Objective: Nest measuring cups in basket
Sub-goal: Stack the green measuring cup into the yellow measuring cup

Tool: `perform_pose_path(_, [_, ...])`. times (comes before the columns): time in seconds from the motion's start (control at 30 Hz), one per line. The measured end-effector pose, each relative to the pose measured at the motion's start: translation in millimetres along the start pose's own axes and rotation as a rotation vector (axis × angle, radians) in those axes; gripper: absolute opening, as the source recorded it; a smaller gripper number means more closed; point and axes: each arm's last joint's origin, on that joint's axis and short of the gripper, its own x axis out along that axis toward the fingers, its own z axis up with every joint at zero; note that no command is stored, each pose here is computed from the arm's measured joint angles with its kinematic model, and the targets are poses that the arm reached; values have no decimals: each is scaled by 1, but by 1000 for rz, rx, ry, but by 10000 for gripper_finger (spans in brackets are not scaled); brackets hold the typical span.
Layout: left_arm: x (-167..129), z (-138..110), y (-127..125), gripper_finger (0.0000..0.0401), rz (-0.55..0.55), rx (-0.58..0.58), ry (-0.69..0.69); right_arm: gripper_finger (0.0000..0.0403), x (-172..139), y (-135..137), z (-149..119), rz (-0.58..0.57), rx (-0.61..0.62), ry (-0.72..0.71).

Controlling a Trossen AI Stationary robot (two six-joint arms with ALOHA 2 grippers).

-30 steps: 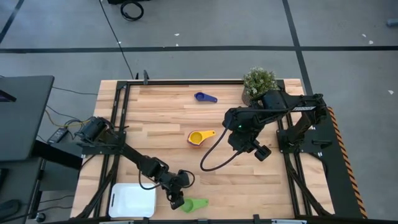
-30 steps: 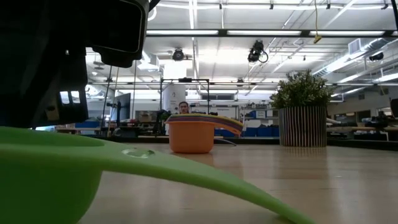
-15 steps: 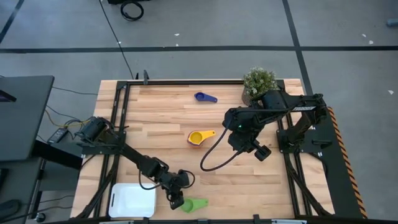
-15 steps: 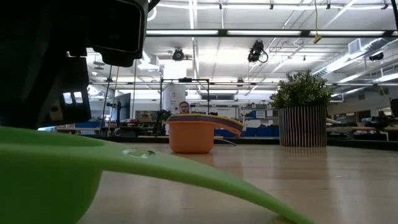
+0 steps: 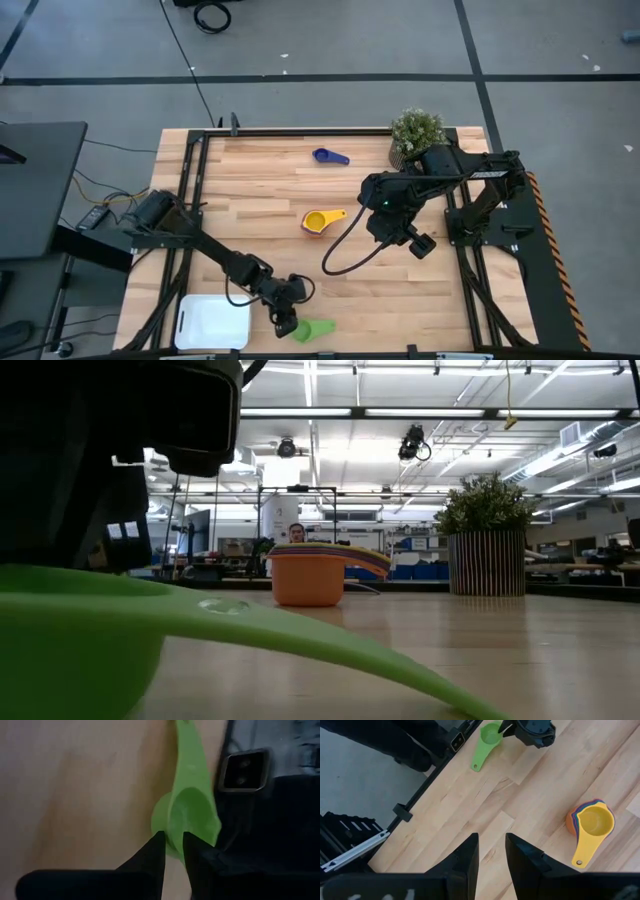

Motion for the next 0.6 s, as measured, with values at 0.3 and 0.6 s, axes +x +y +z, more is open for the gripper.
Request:
perform_pose_path(0.3, [12,2,1,76,-60,15,-26,103,0,0,0,-1,0,0])
perform_pose_path(0.6, [12,3,-2,76,-105,-18,-30,103,0,0,0,-2,1,1])
